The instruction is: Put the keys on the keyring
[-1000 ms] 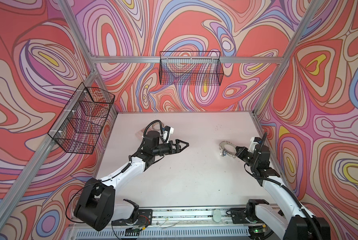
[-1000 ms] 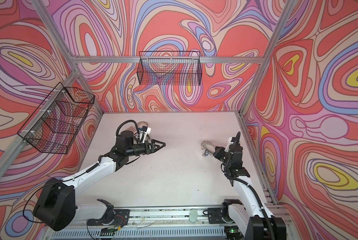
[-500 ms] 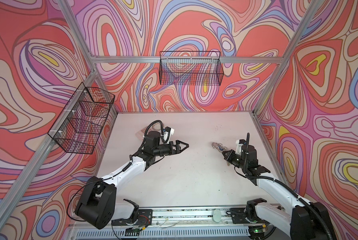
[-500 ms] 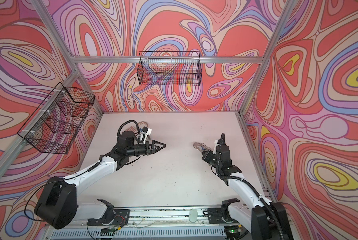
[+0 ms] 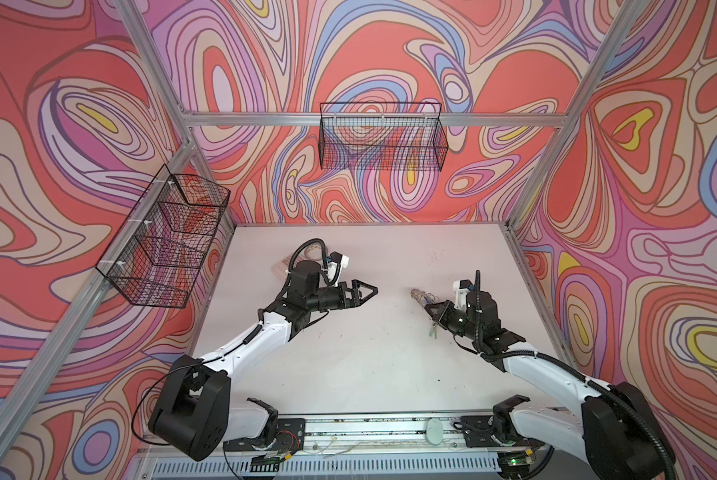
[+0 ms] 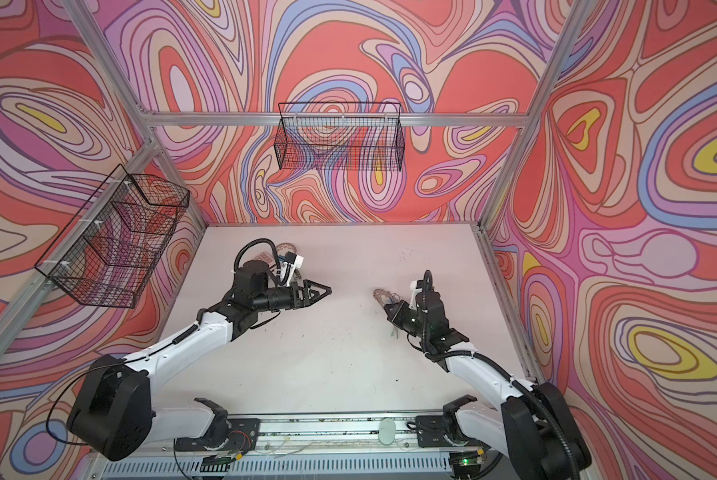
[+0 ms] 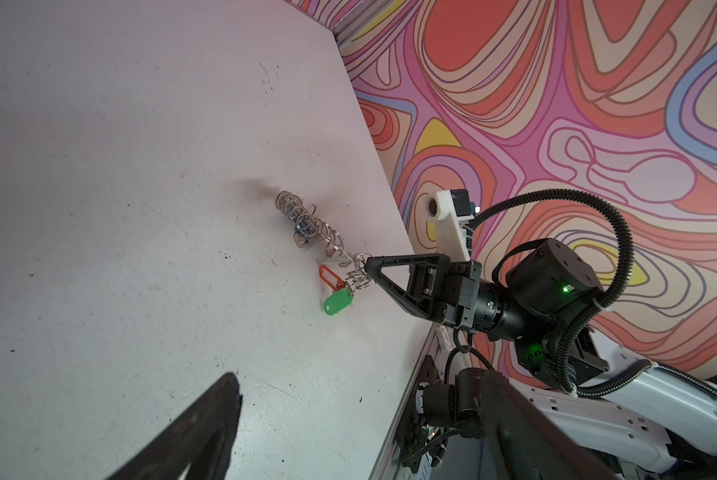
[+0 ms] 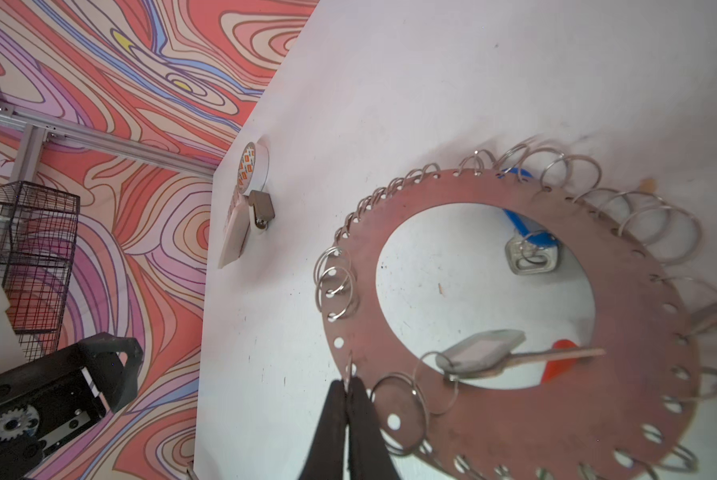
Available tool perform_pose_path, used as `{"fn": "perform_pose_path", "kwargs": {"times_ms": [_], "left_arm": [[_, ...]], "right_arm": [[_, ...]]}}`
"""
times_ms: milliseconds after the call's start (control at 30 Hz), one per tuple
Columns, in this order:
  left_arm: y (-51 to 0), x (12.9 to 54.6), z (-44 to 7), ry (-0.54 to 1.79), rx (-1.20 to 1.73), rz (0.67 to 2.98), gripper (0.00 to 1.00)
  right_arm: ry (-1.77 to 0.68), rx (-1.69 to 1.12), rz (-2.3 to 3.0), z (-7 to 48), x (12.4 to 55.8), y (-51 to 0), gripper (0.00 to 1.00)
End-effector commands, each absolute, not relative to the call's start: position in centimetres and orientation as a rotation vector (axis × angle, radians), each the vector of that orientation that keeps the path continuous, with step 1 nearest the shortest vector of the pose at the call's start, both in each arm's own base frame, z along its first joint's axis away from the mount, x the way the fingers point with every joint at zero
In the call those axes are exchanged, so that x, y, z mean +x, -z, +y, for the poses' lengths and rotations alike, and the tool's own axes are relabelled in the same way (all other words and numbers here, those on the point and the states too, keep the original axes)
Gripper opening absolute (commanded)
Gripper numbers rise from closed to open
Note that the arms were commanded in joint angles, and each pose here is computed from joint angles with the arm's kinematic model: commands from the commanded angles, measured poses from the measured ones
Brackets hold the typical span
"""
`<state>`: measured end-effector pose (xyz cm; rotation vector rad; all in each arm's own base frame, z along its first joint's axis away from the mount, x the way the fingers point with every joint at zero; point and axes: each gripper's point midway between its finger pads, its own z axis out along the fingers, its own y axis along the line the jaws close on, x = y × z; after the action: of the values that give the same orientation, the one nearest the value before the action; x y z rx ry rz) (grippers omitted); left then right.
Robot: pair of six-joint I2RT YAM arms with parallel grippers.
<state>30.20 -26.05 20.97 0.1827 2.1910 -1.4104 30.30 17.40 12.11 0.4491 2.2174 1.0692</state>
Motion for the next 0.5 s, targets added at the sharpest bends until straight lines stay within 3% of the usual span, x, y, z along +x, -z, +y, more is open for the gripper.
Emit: {"fn": "perform_pose_path", "kwargs": {"times_ms": [0,200,467], "left_arm": [[-23.1,30.4,-25.9,1.384,0.215,2.135,0.92],[-23.6,30.1,-25.4,1.351,0.22,2.12,0.92],[-24.6,30.0,-23.4,1.318,0.178,2.072,0.91]], "right_arm": [[-1.161,0.43,2.167,20.0,30.7,-13.5,0.0],[-1.234,0.337,2.187,25.2,30.5,-13.6,0.0],[-1.256,0.27,2.135,27.2,32.5,-16.6,0.0]]}}
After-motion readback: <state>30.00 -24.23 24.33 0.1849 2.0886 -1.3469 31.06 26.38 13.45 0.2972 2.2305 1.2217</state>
